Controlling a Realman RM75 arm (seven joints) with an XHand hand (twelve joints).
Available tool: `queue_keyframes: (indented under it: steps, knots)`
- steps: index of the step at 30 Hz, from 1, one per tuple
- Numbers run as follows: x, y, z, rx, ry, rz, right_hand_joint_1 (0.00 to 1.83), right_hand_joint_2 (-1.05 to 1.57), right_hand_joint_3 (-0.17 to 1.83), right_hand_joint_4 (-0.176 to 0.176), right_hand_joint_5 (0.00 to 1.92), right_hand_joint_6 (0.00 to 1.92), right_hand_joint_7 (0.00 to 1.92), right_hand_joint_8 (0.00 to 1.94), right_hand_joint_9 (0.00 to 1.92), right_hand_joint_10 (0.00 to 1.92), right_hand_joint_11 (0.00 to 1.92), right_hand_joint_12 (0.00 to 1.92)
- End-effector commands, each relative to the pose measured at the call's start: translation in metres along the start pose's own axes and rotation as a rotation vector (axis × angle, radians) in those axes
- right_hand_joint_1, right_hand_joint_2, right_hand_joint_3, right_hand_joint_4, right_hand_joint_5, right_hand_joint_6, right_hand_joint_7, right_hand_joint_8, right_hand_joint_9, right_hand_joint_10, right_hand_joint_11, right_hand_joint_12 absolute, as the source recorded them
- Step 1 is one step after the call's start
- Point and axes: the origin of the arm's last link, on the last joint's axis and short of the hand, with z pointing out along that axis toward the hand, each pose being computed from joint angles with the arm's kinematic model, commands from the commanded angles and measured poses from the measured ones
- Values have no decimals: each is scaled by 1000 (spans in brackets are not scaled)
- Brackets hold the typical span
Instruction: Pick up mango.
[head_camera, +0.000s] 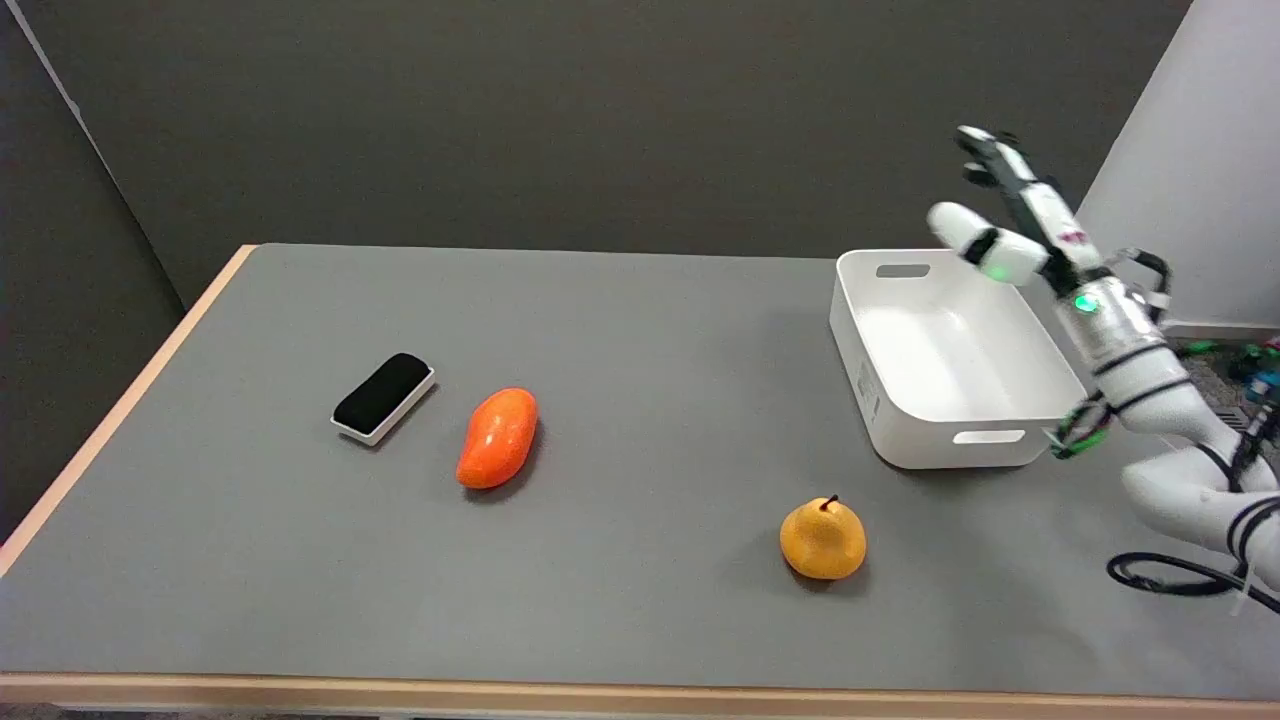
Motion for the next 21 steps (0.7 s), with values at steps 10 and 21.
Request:
queue_keyframes:
  steps: [10,21]
  knots:
    - [-200,-307,51,627,-363,-277,708,547,968,-32,39,385,61,155,12,240,1,705]
    - [-239,-342,58,756,-428,-630,737,598,975,58,-1,148,-1,116,-1,347,-1,833]
